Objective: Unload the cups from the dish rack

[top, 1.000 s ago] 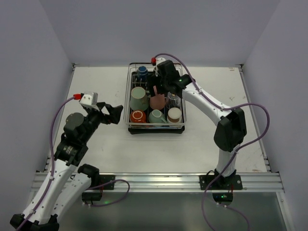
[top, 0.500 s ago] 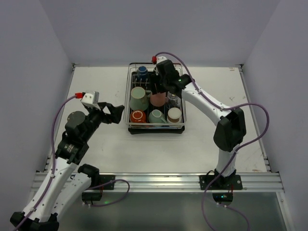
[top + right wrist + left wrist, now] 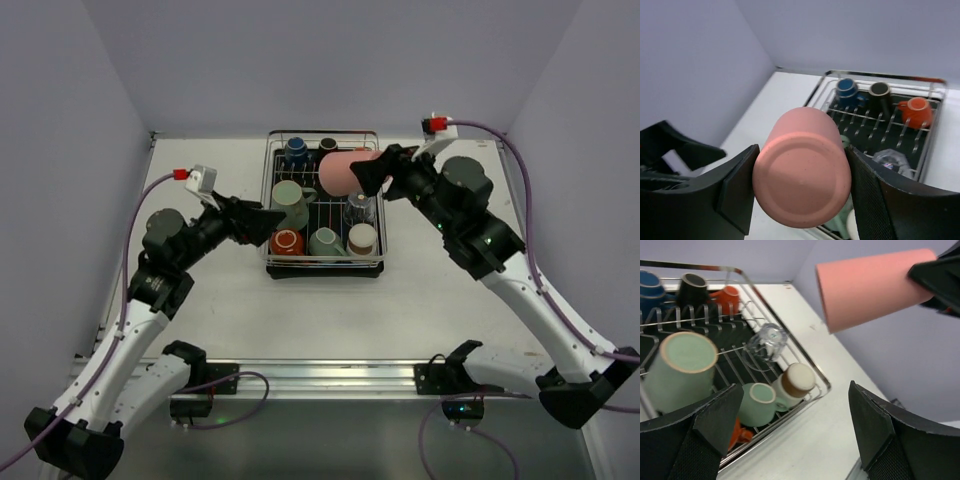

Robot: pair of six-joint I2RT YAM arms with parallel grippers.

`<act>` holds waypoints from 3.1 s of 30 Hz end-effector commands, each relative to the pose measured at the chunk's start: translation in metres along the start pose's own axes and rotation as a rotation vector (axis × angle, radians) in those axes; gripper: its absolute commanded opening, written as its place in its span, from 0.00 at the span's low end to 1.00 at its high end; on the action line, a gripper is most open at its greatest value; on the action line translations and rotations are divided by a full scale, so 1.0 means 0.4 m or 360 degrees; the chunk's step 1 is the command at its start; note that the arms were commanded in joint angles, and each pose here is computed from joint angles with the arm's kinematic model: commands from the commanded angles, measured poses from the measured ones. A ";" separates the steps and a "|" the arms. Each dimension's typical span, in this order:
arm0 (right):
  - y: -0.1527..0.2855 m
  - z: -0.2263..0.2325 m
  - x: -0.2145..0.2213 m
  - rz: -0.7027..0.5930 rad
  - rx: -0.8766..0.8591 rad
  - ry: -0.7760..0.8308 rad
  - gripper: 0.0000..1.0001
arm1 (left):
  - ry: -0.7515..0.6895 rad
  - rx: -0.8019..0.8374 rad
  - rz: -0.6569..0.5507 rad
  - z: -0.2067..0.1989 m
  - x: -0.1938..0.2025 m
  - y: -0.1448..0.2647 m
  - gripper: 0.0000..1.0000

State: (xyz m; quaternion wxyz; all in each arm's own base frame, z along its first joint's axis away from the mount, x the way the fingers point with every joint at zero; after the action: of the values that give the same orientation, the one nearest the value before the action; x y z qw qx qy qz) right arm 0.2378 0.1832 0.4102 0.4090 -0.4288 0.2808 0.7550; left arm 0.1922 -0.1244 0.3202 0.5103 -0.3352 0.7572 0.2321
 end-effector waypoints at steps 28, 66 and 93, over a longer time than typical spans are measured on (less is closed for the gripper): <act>-0.060 0.031 0.230 0.0442 -0.0766 -0.0924 0.93 | 0.0043 -0.0035 -0.0230 -0.042 -0.190 -0.064 0.00; 0.112 -0.125 0.353 0.0609 -0.0148 -0.0335 0.99 | -0.0004 -0.1627 0.1557 0.668 0.103 -0.180 0.00; 0.046 -0.083 0.324 0.0653 -0.0099 -0.0214 0.99 | -0.0006 -0.1685 0.1091 0.619 -0.036 -0.113 0.83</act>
State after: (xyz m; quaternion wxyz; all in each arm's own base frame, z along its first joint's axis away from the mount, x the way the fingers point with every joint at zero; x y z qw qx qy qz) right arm 0.1932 0.1975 0.2656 0.2360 -0.3000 0.3143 0.8692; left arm 0.3827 0.0233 0.2092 0.1316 -0.2399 0.6018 0.7503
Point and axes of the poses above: each gripper's point midway between its finger pads, its own y axis back along the fingers, its own z axis along the line the jaws close on, x = y × z, the point moved 9 cm from there along y, back along the fingers, and after that the axes turned 8 degrees about -y, right-handed, at the moved point
